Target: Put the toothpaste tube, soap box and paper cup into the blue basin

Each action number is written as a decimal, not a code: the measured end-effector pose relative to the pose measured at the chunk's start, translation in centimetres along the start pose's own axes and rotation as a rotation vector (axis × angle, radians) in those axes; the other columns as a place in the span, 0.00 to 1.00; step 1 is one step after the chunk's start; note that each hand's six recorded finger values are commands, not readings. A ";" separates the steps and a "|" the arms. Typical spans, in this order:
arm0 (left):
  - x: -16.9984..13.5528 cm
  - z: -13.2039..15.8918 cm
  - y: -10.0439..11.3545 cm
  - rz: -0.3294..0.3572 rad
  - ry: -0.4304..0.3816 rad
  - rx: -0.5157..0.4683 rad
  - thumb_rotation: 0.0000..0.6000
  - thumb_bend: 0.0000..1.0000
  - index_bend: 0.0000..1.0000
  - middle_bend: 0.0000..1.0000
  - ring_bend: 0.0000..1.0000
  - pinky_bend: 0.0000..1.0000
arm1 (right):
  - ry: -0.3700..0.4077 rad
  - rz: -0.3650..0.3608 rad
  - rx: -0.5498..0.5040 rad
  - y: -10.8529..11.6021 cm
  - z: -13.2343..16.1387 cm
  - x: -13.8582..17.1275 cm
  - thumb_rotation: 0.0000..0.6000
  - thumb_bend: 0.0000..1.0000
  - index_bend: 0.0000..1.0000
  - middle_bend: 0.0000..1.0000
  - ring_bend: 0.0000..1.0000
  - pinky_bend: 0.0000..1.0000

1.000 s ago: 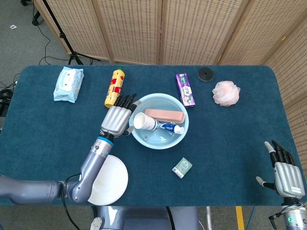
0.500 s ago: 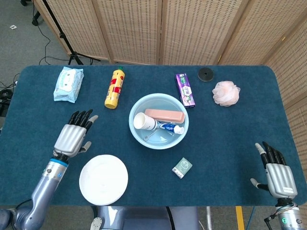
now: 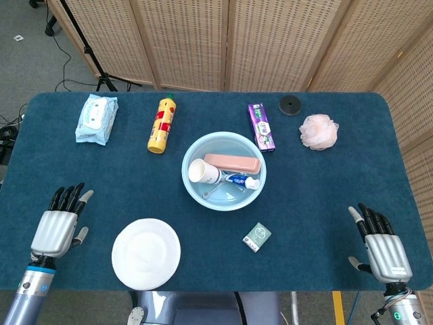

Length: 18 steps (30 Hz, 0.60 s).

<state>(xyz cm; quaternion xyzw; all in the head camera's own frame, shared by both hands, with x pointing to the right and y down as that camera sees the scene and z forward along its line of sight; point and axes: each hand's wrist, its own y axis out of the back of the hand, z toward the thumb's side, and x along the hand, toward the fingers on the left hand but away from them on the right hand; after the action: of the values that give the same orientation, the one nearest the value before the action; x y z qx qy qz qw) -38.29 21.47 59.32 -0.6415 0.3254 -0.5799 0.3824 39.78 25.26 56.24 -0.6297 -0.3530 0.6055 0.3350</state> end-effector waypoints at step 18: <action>-0.7 -0.6 0.1 0.004 0.017 -0.022 1.00 0.31 0.00 0.00 0.00 0.00 | 0.011 0.017 0.010 -0.7 0.9 -0.2 1.00 0.14 0.00 0.00 0.00 0.08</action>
<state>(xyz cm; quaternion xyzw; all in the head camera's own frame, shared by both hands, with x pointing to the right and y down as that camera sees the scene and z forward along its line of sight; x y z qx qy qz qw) -38.98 21.97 58.94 -0.6402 0.3363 -0.5808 0.3738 38.86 25.49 56.92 -0.6342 -0.3428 0.6066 0.3351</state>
